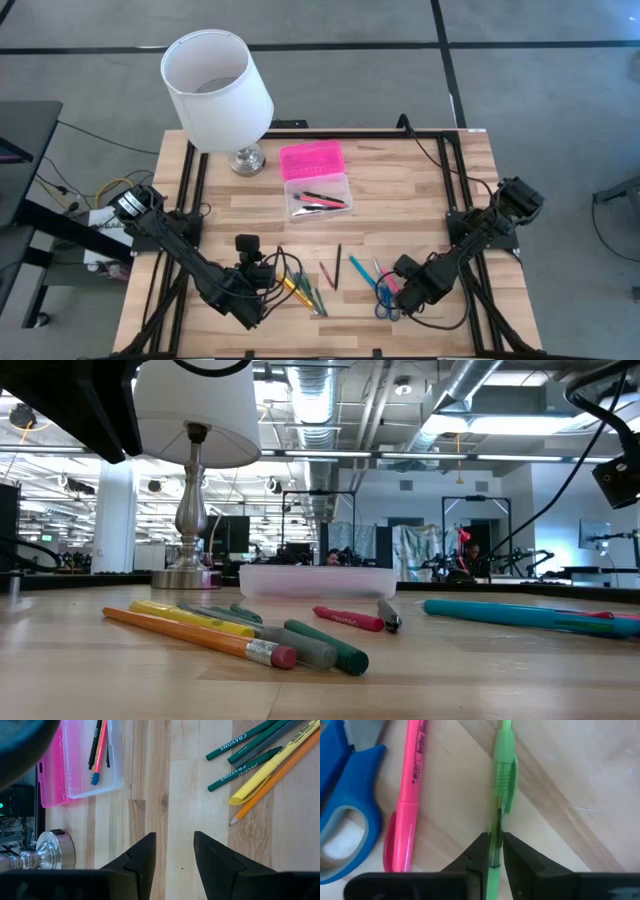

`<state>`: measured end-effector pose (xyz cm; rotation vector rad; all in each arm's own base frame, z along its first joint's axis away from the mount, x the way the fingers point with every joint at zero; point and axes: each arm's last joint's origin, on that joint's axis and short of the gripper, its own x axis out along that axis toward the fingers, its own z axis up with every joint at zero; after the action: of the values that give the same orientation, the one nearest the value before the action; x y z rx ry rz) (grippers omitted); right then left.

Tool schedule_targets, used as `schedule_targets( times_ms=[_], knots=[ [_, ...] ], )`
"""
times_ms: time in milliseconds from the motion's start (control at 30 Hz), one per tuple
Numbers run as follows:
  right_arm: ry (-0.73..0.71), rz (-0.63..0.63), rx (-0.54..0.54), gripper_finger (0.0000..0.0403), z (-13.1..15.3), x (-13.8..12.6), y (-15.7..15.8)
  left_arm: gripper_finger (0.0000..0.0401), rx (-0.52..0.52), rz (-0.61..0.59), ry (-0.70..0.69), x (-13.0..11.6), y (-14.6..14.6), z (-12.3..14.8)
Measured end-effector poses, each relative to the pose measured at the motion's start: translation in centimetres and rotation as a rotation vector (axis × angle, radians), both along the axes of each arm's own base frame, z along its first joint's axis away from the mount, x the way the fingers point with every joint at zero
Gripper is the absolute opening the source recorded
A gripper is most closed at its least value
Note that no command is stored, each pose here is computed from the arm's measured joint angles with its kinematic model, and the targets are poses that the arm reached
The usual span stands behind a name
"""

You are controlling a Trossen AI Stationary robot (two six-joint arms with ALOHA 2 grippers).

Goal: Pick & place school supplies into a supply box
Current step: Put the green pen into the pink supply box

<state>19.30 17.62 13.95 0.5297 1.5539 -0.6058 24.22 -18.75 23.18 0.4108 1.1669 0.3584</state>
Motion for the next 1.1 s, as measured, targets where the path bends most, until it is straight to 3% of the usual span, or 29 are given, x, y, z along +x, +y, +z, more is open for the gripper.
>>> schedule_targets(
  times_ms=[467, 733, 1100],
  knots=[
    [0.032, -0.022, 0.064, 0.0050, -1.4, -0.3, -1.4, 0.0128, -0.001, 0.000, 0.001, 0.0, 0.0, 0.0],
    [0.039, -0.016, 0.051, 0.0010, -1.5, -0.1, -1.9, 0.0128, -0.001, 0.000, 0.000, 0.0, 0.0, 0.0],
    [0.031, 0.054, 0.007, 0.0010, -1.5, 1.2, -4.0, 0.0128, 0.004, 0.000, -0.006, 0.0, 0.0, 0.0]
  ],
)
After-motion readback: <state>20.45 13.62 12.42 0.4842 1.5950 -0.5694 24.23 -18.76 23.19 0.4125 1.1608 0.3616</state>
